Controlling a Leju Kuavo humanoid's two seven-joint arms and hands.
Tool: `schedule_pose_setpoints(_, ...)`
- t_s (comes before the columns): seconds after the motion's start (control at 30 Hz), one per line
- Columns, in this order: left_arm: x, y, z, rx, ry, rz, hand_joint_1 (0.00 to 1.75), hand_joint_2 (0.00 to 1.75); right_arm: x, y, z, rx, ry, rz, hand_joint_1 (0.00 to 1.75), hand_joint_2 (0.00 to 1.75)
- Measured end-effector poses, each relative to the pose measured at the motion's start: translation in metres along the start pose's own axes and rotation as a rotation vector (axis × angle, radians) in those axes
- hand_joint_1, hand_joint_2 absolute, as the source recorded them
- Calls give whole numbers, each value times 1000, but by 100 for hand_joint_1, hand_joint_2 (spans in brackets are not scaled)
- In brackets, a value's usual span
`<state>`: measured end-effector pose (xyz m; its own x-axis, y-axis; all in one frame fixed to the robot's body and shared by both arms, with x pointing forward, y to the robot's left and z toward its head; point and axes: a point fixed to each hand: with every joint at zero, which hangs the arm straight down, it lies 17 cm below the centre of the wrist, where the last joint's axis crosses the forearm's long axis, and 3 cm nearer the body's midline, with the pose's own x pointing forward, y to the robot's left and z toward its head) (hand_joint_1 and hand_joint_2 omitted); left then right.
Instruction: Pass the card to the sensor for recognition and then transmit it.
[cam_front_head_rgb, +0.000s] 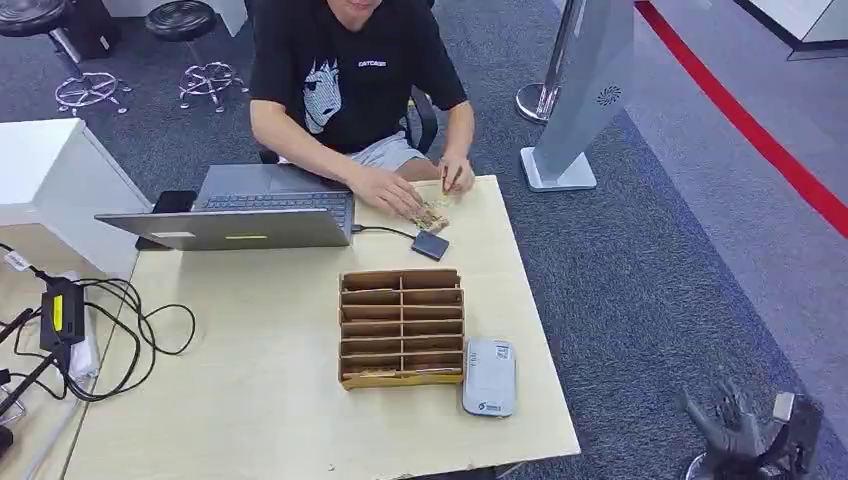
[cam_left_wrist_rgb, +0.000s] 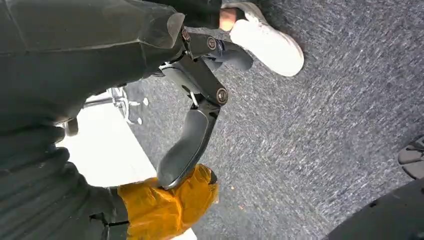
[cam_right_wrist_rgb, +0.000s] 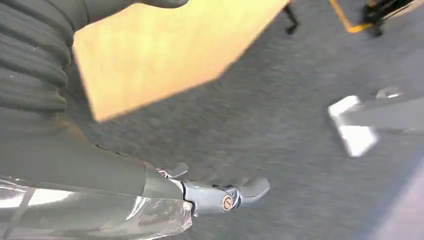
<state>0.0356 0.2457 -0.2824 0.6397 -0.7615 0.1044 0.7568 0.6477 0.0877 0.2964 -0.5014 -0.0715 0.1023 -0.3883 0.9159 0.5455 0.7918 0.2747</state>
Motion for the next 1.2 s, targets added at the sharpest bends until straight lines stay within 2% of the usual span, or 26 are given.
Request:
schedule_pose_setpoints(0.27, 1, -5, 1, -16, 9, 5, 0, 175, 69, 36, -8, 70, -208, 193, 0, 175)
schedule_pose_setpoints(0.6, 1, -12, 1, -36, 17, -9, 0, 175, 136, 134, 1, 222, -470, 455, 0, 175)
schedule_pose_setpoints(1.03, 5, -16, 2, -57, 10, -53, 0, 175, 174, 281, 45, 422, -763, 718, 0, 175)
schedule_pose_setpoints(1.2, 5, -16, 2, -59, 11, -55, 0, 175, 175, 284, 47, 425, -771, 726, 0, 175)
